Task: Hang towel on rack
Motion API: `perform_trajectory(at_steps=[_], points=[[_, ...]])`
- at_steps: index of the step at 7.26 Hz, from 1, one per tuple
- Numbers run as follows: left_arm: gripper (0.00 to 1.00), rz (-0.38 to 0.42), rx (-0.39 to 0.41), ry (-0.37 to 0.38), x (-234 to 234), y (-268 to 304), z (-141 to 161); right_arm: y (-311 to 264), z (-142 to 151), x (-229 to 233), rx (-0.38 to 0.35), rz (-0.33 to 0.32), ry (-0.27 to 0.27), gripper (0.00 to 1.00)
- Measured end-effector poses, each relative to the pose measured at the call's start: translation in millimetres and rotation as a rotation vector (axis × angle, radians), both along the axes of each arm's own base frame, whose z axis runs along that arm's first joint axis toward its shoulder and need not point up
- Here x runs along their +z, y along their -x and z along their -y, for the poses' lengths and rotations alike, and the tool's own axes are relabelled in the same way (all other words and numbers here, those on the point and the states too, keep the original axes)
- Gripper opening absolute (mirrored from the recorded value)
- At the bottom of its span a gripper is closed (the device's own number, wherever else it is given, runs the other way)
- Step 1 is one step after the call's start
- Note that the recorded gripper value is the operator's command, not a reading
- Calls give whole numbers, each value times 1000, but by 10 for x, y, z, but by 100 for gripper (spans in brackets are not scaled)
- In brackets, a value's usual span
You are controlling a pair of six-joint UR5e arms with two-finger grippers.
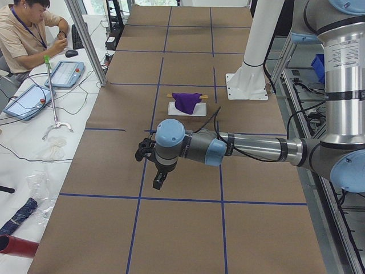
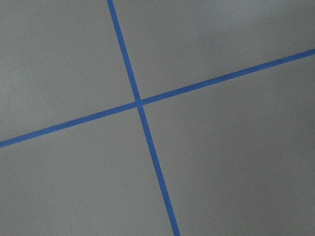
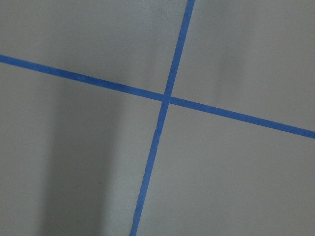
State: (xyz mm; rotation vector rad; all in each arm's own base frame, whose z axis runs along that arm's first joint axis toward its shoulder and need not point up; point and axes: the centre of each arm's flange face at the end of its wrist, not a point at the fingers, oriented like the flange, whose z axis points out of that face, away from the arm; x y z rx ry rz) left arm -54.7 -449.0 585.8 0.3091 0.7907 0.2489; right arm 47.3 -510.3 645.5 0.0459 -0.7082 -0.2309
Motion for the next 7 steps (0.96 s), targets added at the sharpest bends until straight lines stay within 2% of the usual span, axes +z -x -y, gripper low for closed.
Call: perform_trajectory(at_steps=[2,5,7], points=[[100,0,13,-7,-58,-59,51,-7,-28,95,1,4,4,100],[100,5,50,97,450,-223,5,1,-36,164,2,15,18,100],[100,6,53,120,560,-235,-32,9,-52,200,2,23,28,100]])
